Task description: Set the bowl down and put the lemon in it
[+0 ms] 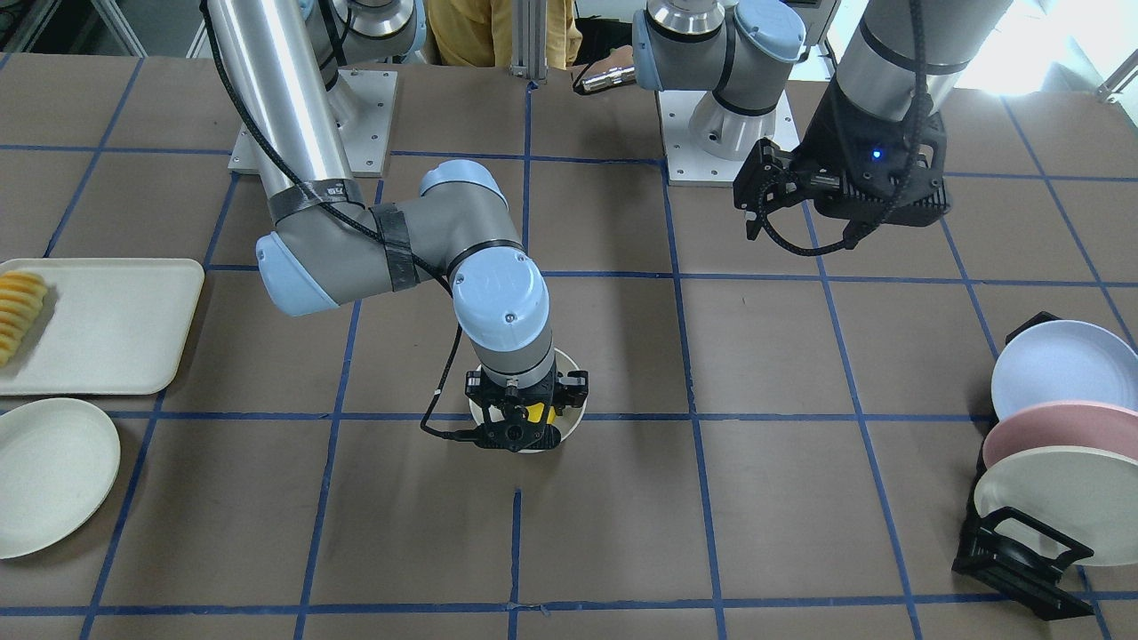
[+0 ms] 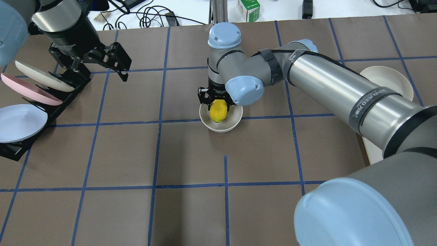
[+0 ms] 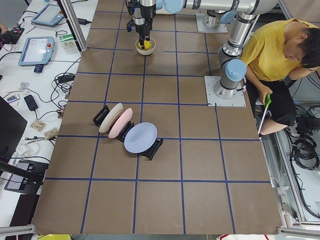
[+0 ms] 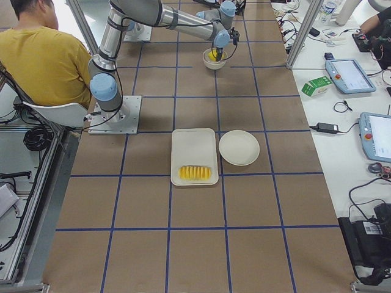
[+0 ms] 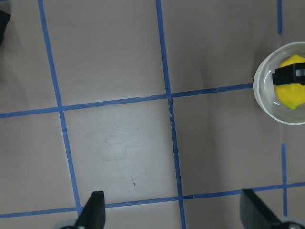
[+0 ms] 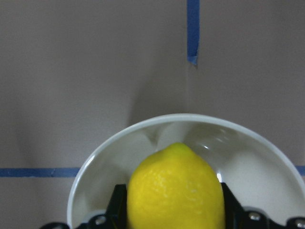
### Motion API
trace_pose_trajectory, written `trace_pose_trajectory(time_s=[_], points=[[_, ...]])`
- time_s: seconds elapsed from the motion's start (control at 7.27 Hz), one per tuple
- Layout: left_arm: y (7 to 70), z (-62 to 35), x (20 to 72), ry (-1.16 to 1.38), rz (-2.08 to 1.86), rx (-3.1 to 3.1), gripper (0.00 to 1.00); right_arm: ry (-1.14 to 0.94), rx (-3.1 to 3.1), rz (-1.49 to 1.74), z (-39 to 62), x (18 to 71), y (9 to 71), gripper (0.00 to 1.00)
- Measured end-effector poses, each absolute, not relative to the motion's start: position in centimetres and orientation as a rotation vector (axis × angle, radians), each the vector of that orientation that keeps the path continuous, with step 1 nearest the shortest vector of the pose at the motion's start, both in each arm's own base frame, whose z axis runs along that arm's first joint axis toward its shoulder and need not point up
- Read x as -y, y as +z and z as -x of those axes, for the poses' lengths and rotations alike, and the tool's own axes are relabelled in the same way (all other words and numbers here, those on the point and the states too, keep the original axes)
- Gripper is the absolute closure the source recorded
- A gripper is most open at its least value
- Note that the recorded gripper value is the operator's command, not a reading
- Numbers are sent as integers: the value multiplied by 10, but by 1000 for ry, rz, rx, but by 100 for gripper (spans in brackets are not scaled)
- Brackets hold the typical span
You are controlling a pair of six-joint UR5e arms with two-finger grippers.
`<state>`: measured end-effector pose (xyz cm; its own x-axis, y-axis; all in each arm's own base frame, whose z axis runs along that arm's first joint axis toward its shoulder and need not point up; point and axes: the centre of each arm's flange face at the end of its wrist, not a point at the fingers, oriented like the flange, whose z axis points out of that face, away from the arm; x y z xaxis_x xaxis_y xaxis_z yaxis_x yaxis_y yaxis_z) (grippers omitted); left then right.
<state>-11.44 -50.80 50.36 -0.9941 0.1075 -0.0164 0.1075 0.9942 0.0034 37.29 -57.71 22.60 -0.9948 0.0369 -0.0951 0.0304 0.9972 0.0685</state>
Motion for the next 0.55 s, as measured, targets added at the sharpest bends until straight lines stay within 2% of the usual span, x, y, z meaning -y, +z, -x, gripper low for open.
trace_pose_trajectory(time_s=[0.14,0.28,0.41,0.55], points=[[504,114,508,3,-165,-3119,0,107,-3046,-54,-373,578,222,100],[504,114,508,2,-162,-3119,0,117,-3050,-63,-372,578,216,46],[504,115,508,1,-161,-3120,0,123,-3052,-70,-372,579,213,33],[504,115,508,1,-161,-3120,0,128,-3054,-73,-372,579,212,6]])
